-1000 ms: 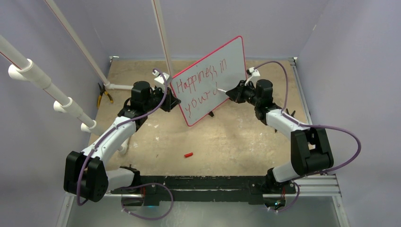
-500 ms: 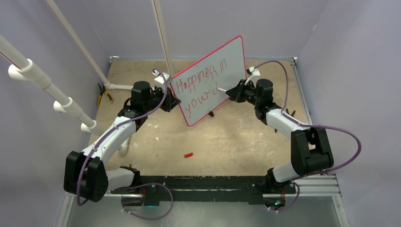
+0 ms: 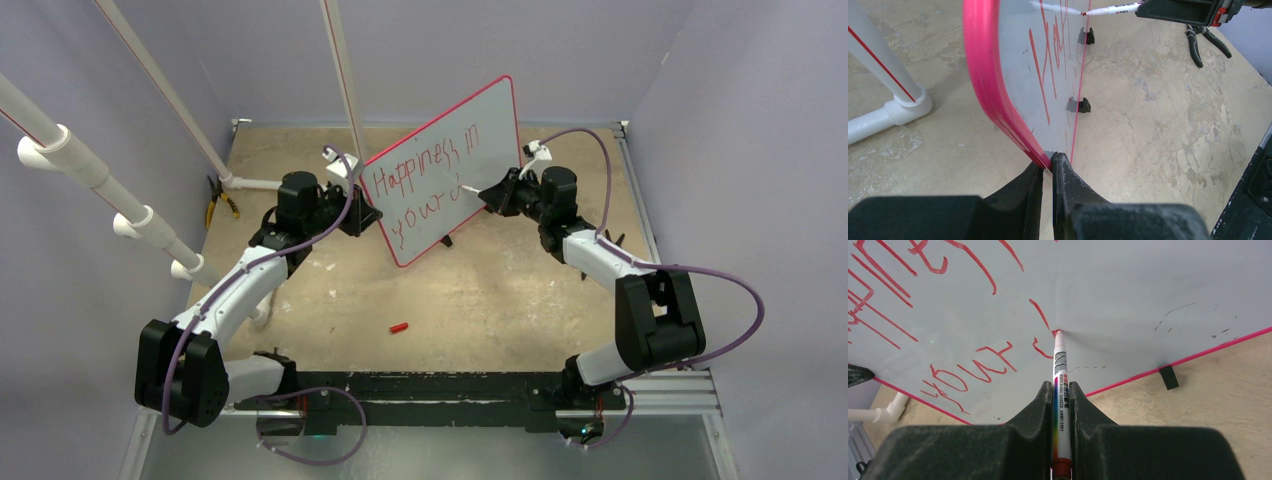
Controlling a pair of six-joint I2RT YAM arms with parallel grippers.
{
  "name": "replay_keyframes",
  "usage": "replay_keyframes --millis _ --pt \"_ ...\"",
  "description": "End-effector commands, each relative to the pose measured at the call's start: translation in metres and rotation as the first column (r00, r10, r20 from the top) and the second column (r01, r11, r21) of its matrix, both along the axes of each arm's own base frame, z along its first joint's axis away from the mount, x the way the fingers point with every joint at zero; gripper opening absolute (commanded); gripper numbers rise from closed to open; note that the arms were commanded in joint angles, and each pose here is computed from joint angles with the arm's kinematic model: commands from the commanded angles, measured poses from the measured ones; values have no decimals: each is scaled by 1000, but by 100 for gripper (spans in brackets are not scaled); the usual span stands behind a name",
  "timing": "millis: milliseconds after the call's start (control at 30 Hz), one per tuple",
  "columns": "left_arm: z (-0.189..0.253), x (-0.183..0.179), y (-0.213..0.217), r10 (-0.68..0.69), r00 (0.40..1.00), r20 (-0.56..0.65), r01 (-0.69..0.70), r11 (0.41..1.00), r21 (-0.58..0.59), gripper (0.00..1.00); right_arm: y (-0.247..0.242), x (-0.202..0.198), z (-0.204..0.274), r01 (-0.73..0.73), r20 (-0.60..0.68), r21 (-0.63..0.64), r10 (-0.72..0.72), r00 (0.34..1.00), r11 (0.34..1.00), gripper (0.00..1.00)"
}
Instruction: Write a sentence on the whiteboard
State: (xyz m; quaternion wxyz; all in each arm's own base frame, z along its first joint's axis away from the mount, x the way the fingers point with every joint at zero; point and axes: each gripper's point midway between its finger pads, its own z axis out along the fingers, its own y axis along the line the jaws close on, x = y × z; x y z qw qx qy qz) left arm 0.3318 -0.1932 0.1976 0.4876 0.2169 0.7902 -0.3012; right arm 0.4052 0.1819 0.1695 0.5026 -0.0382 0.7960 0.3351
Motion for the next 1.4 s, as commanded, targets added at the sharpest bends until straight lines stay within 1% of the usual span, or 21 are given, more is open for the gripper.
replay_keyframes --millis 0,400,1067,1367 --pt "-6 -7 -7 -46 999 -12 47 999 27 0 -5 17 36 62 98 18 -63 993 998 0" --pt "-6 -7 -7 -47 999 -11 47 999 28 0 -7 16 28 70 83 10 -71 994 997 0" --pt "-6 -7 -9 -51 999 -13 52 998 28 0 -11 2 -10 72 8 -17 -72 997 997 0" --pt "-4 -9 -8 -50 999 -6 50 998 28 0 -13 0 16 78 56 -5 -78 995 997 0"
